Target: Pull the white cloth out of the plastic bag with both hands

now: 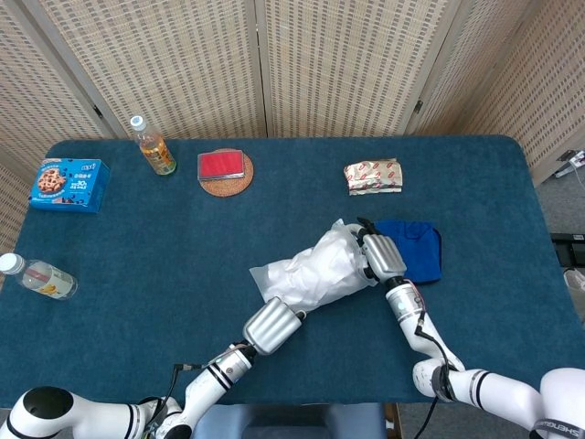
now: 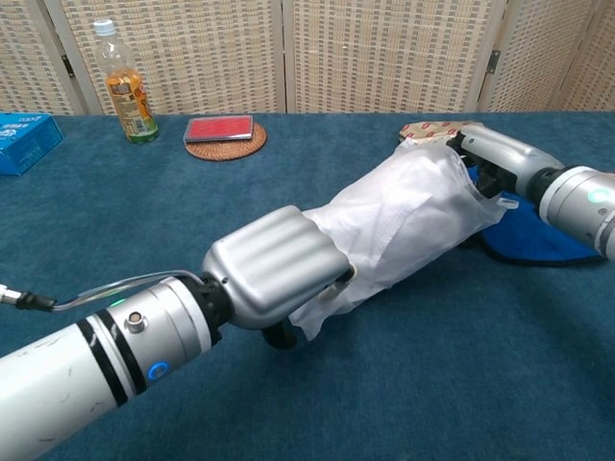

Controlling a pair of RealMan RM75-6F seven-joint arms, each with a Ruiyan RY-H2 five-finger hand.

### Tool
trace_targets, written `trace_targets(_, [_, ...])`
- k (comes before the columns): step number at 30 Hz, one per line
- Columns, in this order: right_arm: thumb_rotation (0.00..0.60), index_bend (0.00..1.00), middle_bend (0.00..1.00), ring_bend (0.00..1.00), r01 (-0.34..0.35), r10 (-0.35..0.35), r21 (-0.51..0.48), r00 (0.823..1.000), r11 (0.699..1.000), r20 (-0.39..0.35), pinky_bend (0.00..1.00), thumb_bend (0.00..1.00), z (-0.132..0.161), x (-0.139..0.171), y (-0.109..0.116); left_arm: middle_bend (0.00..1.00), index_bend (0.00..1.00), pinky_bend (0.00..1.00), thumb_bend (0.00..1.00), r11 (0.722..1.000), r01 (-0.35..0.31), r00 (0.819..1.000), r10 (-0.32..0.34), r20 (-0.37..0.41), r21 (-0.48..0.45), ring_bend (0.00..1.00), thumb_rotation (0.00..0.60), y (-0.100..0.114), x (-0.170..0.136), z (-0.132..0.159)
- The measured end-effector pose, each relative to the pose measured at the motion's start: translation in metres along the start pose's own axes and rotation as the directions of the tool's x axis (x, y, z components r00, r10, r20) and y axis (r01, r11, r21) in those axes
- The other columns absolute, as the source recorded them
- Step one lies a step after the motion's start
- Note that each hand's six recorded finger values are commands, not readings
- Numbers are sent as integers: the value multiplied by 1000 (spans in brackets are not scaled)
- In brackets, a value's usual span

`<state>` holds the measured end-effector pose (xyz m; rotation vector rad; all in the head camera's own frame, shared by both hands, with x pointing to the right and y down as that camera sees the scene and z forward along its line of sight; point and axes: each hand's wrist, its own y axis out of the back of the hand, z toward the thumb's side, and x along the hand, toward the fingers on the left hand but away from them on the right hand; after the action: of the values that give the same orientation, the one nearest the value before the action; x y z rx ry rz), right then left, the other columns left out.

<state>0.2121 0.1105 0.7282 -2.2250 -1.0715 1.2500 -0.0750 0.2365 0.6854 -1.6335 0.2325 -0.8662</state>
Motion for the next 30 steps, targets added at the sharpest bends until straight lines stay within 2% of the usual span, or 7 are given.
trace_targets(8, [600,841,231,31,-2,2,0,1000,1000,0,214,544,0,0,-1,1000,544,1000,80,1000,1,1000,-1,-1,-12,1000,600,-2,-1,0])
trace_targets(16, [600,841,231,31,-5,5,0,1000,1000,1,214,544,-1,0,-2,1000,556,1000,248,1000,-2,1000,2,0,-28,990,600,-3,-2,0])
trace_targets(30, [600,841,231,31,-10,10,-5,1000,1000,2,214,544,-2,0,-5,1000,565,1000,345,999,0,1000,-1,-16,-34,969,600,-6,-4,-2])
